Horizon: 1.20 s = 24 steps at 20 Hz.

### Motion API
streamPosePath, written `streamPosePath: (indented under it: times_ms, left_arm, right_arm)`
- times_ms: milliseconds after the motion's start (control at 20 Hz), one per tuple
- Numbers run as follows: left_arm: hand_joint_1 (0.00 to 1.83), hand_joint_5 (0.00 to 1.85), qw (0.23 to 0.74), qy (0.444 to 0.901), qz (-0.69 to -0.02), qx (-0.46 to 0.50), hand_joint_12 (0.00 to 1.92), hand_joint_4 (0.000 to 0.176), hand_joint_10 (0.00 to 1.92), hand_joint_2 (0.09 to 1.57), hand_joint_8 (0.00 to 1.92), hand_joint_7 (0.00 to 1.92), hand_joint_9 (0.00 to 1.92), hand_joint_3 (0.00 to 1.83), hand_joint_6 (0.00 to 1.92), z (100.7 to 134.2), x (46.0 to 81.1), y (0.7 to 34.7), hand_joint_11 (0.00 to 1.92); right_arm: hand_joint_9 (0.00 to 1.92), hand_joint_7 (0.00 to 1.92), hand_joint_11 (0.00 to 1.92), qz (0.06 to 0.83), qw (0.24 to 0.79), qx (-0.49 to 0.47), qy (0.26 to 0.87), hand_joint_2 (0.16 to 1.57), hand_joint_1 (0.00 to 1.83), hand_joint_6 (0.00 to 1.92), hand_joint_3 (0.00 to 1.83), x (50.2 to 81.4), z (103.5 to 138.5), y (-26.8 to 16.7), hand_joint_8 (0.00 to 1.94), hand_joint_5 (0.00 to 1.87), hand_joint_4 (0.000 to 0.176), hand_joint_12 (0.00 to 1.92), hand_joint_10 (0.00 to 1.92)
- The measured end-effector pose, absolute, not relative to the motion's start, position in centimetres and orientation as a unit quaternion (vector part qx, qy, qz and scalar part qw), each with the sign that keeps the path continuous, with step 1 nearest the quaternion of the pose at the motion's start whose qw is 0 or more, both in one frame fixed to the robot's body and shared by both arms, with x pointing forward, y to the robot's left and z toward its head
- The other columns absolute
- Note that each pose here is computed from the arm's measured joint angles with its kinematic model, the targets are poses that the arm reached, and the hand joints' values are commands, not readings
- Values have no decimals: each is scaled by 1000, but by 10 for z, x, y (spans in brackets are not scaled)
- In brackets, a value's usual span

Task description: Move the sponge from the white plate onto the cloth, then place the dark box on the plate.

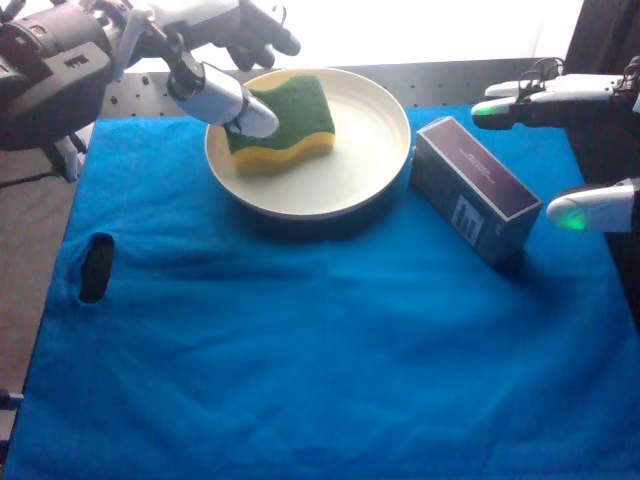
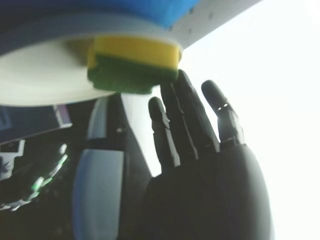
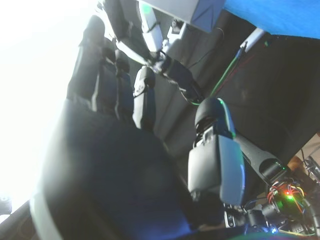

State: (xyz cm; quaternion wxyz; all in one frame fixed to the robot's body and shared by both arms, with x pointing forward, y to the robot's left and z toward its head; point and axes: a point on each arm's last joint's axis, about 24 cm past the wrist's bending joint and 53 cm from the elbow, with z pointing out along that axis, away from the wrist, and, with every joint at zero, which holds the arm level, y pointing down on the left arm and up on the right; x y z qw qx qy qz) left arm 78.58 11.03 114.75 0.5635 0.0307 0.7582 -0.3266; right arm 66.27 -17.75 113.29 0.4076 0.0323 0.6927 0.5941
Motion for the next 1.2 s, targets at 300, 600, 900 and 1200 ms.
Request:
streamPosePath:
  times_ms: [300, 600, 900, 1200]
  left_arm:
    - [796, 360, 564, 757, -323, 58, 1187, 116, 125, 903, 1, 527, 497, 0, 1, 1147, 779, 100, 0]
    - [833, 305, 551, 782, -280, 86, 1007, 133, 26, 876, 9, 418, 412, 0, 6, 1124, 779, 99, 0]
    - [1036, 402, 533, 804, -251, 80, 1077, 69, 24, 897, 10, 494, 474, 6, 6, 1097, 786, 106, 0]
    - [1010, 676, 534, 803, -255, 73, 1439, 52, 688, 1113, 28, 803, 458, 0, 17, 1096, 789, 105, 0]
  right_arm:
    - [255, 244, 317, 595, 409, 35, 692, 1176, 577, 0, 1, 664, 1134, -178, 0, 330, 132, 80, 1]
    - [264, 266, 303, 595, 408, 35, 692, 1167, 581, 6, 0, 663, 1134, -178, 5, 355, 149, 65, 1]
    - [278, 256, 336, 595, 408, 35, 692, 1171, 585, 2, 1, 663, 1133, -178, 2, 356, 136, 73, 9]
    - [293, 288, 323, 595, 408, 35, 692, 1180, 577, 6, 2, 663, 1133, -178, 8, 377, 128, 60, 9]
